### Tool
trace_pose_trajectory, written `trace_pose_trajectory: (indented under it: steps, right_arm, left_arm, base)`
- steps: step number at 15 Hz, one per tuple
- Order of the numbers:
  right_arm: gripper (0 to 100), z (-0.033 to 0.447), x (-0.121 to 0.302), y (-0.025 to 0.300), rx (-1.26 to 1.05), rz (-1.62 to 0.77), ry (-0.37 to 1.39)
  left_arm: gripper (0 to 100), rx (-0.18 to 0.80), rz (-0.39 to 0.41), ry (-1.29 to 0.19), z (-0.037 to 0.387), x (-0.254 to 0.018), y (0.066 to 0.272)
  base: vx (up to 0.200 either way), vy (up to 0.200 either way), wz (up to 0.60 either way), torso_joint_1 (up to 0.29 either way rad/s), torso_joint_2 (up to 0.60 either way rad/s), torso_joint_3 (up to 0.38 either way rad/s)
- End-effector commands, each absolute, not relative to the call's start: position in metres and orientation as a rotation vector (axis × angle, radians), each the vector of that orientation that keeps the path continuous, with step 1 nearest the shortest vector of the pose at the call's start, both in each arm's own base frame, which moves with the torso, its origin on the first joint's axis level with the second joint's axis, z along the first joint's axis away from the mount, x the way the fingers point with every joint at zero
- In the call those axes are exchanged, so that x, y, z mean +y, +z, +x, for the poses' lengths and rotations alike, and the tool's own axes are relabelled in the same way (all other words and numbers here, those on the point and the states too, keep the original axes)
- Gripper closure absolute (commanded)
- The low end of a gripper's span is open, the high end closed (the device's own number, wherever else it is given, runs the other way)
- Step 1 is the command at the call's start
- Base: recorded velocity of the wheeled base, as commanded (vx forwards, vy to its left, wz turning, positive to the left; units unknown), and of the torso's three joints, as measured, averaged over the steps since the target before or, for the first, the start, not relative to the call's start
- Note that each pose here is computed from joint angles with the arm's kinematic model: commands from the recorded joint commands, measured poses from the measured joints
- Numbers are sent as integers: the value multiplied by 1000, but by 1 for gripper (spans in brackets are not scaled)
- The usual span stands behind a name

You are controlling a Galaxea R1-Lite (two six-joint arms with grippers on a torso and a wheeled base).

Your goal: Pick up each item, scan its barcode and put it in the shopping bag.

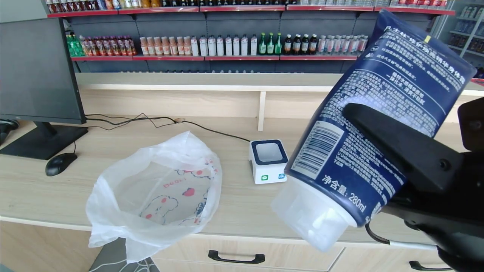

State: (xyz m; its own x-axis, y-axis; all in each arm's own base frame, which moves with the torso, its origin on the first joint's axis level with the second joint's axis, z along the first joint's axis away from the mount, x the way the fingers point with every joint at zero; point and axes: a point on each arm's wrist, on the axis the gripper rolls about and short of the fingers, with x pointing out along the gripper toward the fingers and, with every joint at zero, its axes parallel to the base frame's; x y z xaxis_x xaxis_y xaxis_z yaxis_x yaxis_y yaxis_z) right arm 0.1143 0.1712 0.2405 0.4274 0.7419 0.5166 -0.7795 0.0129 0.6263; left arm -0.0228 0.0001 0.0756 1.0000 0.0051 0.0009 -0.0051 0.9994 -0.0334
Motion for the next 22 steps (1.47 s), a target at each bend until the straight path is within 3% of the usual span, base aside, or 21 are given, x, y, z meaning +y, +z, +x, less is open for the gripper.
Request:
trace_pose_trajectory:
  steps: [1, 11, 18, 22]
  right_arm:
    - [100, 113, 172, 243, -46, 1023, 1198]
    - [100, 105, 168, 244, -54, 1013, 1220]
    - [100, 105, 166, 225, -116, 779, 1160]
    - [100, 114, 177, 205, -151, 527, 1133]
  left_arm:
    - [0, -2, -34, 5, -23, 0, 76]
    - [0, -2, -34, 5, -23, 0, 76]
    - [0, -2, -34, 5, -23, 0, 76]
    - [0, -2, -34, 5, -23, 0, 76]
  base:
    - [0, 0, 0, 0, 0, 0]
    - [0, 0, 0, 0, 0, 0]
    - [0, 0, 0, 0, 0, 0]
    - [0, 0, 0, 0, 0, 0]
